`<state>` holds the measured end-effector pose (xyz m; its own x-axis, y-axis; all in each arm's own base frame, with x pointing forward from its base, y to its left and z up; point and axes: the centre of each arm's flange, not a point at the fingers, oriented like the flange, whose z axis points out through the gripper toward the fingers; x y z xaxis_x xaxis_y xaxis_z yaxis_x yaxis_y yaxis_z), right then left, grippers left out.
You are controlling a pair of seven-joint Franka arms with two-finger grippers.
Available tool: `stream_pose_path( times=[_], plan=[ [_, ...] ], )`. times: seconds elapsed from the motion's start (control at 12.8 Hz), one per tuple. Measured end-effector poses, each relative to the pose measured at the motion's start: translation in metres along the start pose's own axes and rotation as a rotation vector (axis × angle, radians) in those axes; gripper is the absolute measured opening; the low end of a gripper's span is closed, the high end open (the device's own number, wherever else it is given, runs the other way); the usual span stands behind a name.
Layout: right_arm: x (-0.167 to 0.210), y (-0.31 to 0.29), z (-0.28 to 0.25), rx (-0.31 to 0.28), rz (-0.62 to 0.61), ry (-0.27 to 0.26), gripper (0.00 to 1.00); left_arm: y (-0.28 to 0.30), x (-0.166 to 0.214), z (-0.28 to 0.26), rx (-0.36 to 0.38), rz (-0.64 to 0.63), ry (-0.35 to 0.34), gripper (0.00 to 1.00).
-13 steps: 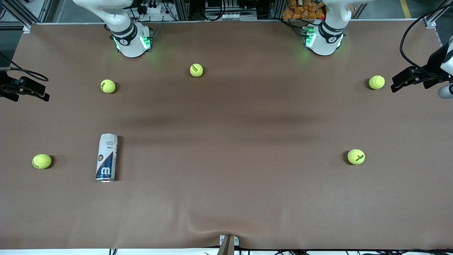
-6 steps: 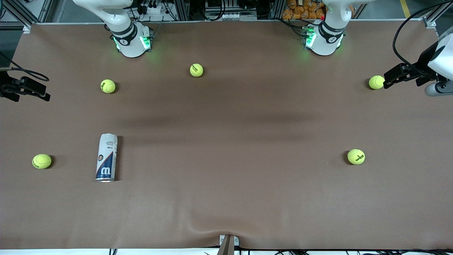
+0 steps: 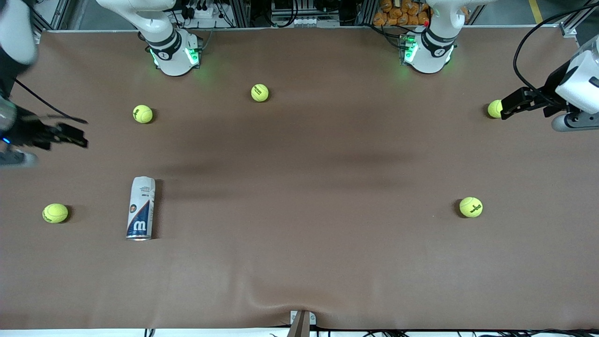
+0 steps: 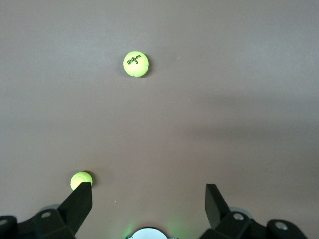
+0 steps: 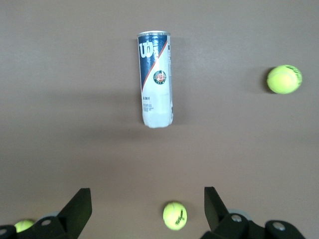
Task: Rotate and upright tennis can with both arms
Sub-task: 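Reach the right gripper down toward the white-and-blue Wilson can, then close the right gripper around the Wilson can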
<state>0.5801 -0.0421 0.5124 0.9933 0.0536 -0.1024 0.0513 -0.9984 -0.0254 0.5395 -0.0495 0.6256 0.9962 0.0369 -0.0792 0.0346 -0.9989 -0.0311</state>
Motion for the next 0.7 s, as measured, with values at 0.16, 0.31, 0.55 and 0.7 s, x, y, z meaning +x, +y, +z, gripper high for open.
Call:
stream_pose_path(
  times=[0.16, 0.31, 0.55, 0.7],
  plan=[
    [0.017, -0.009, 0.057, -0.005, -0.022, 0.002, 1.0, 0.001, 0.0, 0.0, 0.0, 0.002, -0.001, 1.0],
    [0.04, -0.019, 0.106, -0.018, -0.043, 0.022, 1.0, 0.001, 0.001, 0.003, 0.0, 0.002, -0.007, 1.0],
    [0.072, -0.022, 0.171, -0.04, -0.095, 0.051, 1.0, 0.001, 0.006, 0.01, -0.001, 0.002, -0.021, 1.0],
    [0.087, -0.02, 0.209, -0.044, -0.111, 0.028, 1.0, 0.001, 0.007, 0.012, -0.001, 0.002, -0.027, 1.0]
  ],
)
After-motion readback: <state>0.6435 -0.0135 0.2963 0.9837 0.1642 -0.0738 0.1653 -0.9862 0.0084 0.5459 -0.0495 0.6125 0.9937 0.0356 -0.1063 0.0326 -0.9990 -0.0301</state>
